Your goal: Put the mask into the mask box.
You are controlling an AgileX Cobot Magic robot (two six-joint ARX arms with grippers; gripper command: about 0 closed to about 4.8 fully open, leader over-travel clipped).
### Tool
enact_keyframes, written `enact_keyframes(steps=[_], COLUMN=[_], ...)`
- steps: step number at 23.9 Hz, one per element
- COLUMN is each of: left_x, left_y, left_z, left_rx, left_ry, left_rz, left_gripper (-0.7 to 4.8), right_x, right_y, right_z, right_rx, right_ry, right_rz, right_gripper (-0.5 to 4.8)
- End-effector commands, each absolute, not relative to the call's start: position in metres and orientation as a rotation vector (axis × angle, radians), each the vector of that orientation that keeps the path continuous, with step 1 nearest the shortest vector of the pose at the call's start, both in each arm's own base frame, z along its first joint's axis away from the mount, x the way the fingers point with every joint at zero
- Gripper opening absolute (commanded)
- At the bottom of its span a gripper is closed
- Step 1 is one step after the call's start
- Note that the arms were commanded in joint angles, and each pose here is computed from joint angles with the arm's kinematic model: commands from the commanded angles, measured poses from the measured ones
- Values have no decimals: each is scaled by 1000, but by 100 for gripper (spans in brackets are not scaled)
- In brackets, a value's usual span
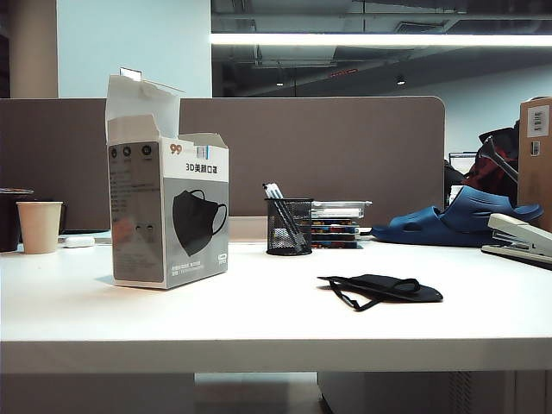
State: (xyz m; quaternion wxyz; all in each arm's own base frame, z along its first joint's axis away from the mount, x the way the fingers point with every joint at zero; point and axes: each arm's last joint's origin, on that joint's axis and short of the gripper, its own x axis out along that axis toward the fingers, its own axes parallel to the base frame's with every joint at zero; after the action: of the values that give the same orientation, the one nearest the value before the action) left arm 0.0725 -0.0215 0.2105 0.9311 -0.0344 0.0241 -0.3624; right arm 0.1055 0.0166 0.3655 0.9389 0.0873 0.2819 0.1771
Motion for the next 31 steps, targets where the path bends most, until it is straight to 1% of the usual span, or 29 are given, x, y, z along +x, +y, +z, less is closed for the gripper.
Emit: enact_keyframes(steps=[1, 2, 3, 5, 6, 7, 8, 9, 11, 12, 13, 22, 26, 29, 31], left_x=[72, 72, 72, 72, 72, 72, 72, 72, 72, 72, 72, 72, 72, 72, 72], left_y=[-22, -22, -22, -22, -22, -22, -22, -22, -22, -22, -22, -22, -22, -22, -22], left_z=[213, 213, 213, 213, 213, 213, 213, 213, 213, 213, 213, 213, 213, 213, 213], left_rx=[-62, -62, -62, -62, -62, -62, -63, -63, -63, -63, -63, -63, -63, -63, -63], left_ry=[37, 37, 37, 37, 37, 37, 37, 37, 37, 37, 37, 37, 37, 38, 38], left_rz=[-758, -758, -758, -758, -758, -758, -758, -758, -758, -758, -757, -754, -754, -754, -754], left_gripper=[-6, -6, -6, -6, -6, -6, -6, -6, -6, -6, -6, -6, -6, -5, -6], right_x=[127, 134, 140, 158, 165, 178, 184, 197, 217, 224, 236, 300, 314, 322, 326], right_y=[20, 20, 21, 24, 26, 30, 33, 38, 47, 51, 56, 91, 103, 111, 114], right_z=[364, 361, 359, 349, 345, 337, 333, 325, 313, 308, 301, 244, 218, 196, 185], right_rx=[200, 204, 207, 209, 206, 204, 201, 188, 153, 138, 127, 73, -4, -122, -139], right_ry=[651, 678, 699, 772, 801, 853, 873, 908, 930, 932, 935, 932, 953, 983, 995], right_rz=[409, 407, 405, 411, 418, 425, 431, 444, 475, 488, 494, 531, 517, 466, 464], right_gripper=[84, 109, 123, 132, 156, 240, 279, 334, 356, 404, 479, 479, 479, 479, 479])
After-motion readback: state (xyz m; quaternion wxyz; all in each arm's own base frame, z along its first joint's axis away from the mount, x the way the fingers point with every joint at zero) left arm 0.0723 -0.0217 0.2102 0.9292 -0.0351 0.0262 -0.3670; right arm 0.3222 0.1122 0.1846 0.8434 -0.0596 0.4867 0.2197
